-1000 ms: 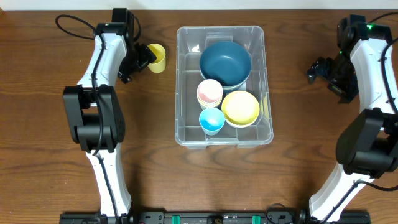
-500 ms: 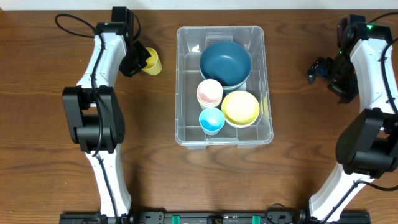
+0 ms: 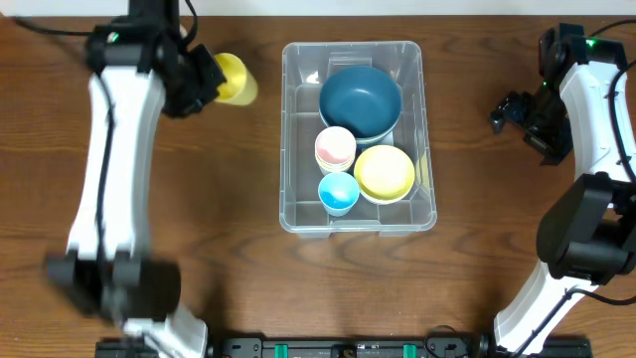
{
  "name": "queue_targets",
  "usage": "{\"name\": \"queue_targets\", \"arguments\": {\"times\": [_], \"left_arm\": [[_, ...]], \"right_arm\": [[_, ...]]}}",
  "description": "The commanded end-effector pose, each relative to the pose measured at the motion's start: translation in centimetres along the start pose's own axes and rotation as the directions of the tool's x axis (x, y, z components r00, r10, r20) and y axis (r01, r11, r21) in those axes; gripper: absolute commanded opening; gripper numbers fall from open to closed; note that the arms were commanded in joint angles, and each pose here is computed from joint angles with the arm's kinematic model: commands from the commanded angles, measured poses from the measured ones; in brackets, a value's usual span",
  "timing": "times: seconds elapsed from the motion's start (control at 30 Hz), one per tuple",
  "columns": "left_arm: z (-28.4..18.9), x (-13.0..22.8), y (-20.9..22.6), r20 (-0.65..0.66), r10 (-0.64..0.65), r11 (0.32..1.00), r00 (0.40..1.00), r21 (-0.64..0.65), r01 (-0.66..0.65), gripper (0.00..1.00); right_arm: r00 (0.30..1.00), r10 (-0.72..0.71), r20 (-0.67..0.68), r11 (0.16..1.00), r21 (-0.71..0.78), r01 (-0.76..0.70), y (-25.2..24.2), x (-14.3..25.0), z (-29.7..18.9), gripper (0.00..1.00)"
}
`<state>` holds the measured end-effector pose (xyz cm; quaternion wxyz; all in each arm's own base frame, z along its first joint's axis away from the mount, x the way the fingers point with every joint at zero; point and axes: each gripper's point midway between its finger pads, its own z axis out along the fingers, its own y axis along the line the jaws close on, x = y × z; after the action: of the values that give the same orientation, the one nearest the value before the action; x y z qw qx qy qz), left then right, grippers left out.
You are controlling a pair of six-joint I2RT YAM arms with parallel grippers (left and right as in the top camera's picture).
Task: Pack container
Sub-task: 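Lift the yellow cup and carry it over the light blue cup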
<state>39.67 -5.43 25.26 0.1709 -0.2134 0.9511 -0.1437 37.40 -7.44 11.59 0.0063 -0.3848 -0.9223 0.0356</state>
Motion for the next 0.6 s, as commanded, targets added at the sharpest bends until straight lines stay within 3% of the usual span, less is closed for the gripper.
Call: {"name": "queue_targets", "arguments": {"times": [0.0, 0.2, 0.57], "left_arm": [[-4.1, 4.3, -3.4, -0.003, 0.185, 0.979, 0.983, 0.088, -0.184, 0.06], [-6.3, 10.5, -5.7, -0.049, 0.343, 0.937, 0.938, 0.088, -0.338, 0.06], [-0.4, 15.5, -7.3, -0.233, 0.424, 0.901, 0.875, 0.015, -0.433, 0.06]], "right_arm": [[1.0, 0.016, 0.014, 1.0, -0.005, -0.015, 0.0, 0.1, -0.6, 0.99], [1.0, 0.015, 0.014, 1.0, -0.005, -0.015, 0.0, 0.1, -0.6, 0.99], [1.0, 0.015, 0.014, 1.0, -0.005, -0.015, 0.0, 0.1, -0.6, 0.99]]}}
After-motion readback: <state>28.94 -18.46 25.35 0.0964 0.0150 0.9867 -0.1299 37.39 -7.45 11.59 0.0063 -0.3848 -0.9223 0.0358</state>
